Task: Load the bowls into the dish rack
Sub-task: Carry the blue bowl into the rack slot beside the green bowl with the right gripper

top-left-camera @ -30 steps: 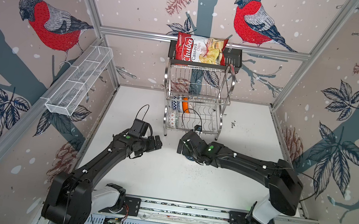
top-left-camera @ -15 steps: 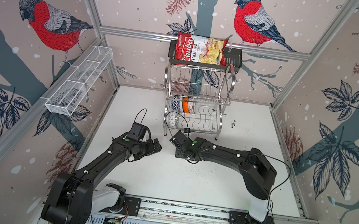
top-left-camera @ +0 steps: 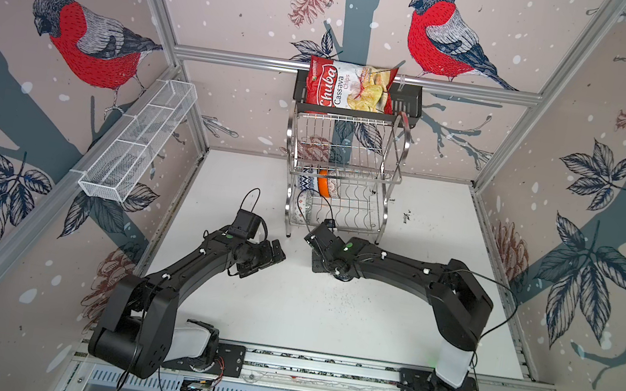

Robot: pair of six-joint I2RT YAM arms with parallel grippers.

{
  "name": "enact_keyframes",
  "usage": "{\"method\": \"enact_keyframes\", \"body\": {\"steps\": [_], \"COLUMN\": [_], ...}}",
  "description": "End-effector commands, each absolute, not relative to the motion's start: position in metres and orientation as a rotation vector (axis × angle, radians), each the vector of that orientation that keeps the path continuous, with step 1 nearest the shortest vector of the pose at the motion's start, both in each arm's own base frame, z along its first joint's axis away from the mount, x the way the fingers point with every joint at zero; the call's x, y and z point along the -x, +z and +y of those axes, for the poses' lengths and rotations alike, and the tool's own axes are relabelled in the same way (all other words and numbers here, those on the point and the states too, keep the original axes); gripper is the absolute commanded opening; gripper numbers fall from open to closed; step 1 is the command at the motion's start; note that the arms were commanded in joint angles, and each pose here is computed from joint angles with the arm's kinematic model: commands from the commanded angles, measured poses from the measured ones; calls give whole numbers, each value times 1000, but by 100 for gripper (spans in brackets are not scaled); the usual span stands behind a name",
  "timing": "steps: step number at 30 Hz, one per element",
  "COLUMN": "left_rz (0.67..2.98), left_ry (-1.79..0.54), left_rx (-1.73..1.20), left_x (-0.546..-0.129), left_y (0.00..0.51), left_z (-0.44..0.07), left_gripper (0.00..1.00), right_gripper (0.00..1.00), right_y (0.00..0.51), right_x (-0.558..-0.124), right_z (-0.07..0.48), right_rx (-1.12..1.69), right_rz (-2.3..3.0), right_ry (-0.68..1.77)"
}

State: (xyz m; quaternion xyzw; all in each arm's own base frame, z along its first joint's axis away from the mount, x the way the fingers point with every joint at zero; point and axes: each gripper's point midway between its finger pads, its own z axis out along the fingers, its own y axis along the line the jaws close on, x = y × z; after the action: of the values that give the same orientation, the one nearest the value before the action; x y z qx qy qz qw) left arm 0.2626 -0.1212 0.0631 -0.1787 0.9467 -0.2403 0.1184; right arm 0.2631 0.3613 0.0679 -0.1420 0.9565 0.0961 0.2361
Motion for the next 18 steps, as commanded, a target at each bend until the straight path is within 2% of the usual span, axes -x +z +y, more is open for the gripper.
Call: {"method": "enact_keyframes", "body": {"steps": [1, 9, 18], "left_rz": [2732, 2558, 2419], "left_ry": [-692, -905, -1088], "left_rx": [543, 560, 495], "left_x": [-274, -290, -312], "left_y": [70, 108, 143], "left_z": [-120, -138, -159], "left_gripper": [98, 97, 98], "right_gripper": [4, 3, 2], "right_y": [90, 170, 221], "right_x": [-262, -268, -287], "right_z": [379, 384, 355], "right_rx": [441, 472, 342], "right_rz": [2581, 2305, 2044], "right_ry": [472, 992, 1218]}}
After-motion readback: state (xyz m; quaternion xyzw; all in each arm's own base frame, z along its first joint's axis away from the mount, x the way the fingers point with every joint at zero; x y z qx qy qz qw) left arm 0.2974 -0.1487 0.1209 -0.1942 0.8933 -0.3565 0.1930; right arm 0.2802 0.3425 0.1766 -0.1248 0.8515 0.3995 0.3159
